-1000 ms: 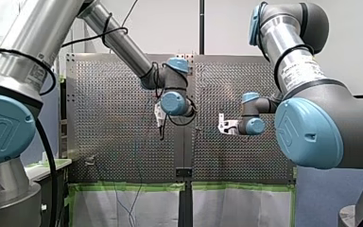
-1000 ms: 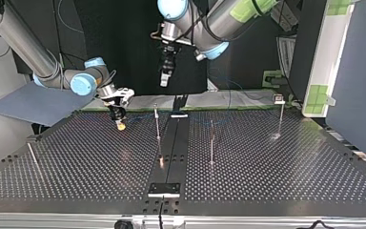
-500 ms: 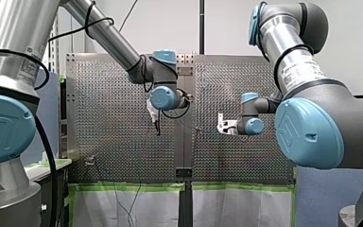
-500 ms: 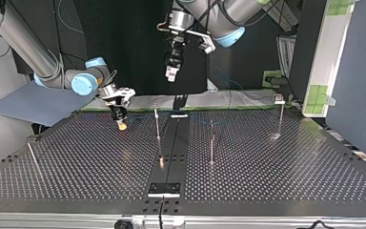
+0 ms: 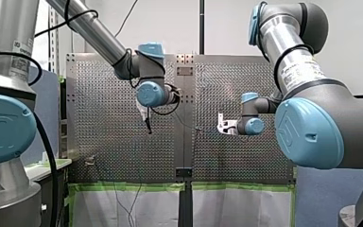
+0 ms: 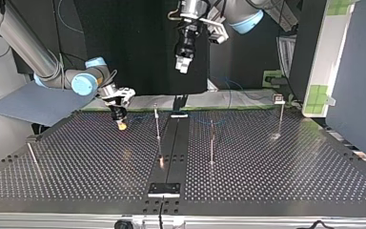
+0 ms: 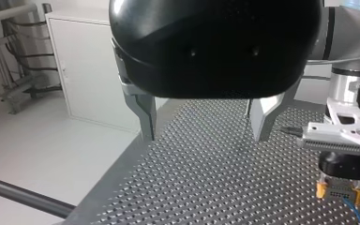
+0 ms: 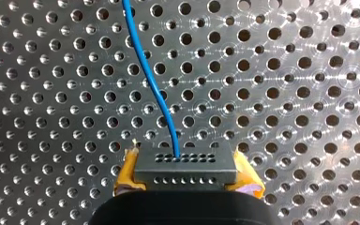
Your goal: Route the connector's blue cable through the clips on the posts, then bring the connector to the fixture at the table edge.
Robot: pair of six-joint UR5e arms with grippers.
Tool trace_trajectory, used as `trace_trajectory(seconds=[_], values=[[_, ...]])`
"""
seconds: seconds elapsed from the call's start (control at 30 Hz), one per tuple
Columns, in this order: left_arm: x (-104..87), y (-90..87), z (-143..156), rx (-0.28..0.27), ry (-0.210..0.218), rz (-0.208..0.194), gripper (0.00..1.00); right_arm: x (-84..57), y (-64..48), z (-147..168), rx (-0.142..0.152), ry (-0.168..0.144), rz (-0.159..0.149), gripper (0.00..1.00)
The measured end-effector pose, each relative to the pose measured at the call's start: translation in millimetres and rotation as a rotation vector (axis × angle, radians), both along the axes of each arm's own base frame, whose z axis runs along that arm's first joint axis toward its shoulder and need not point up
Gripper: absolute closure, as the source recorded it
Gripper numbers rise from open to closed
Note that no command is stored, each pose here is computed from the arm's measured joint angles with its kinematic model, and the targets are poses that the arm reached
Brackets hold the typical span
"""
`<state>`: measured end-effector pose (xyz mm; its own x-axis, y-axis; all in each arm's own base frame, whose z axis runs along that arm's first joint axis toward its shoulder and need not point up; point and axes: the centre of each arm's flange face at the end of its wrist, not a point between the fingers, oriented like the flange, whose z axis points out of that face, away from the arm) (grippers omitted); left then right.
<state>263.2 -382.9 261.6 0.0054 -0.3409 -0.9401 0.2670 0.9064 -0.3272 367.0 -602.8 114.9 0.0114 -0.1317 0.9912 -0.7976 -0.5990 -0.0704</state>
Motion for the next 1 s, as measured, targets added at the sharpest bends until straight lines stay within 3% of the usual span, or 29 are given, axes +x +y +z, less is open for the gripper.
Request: trace_trajectory(seconds=[0.7,1.0], values=[[-55.4,53.9,1,0.024,-0.009,-0.004,0.0,-1.1,-0.6,0,0.002,0.0,-0.004,1.0],[-66.9,64.8,-35,0.068,0.025,-0.022,0.0,-4.4,0.4,-2,0.024,0.007,-0.007,1.0]])
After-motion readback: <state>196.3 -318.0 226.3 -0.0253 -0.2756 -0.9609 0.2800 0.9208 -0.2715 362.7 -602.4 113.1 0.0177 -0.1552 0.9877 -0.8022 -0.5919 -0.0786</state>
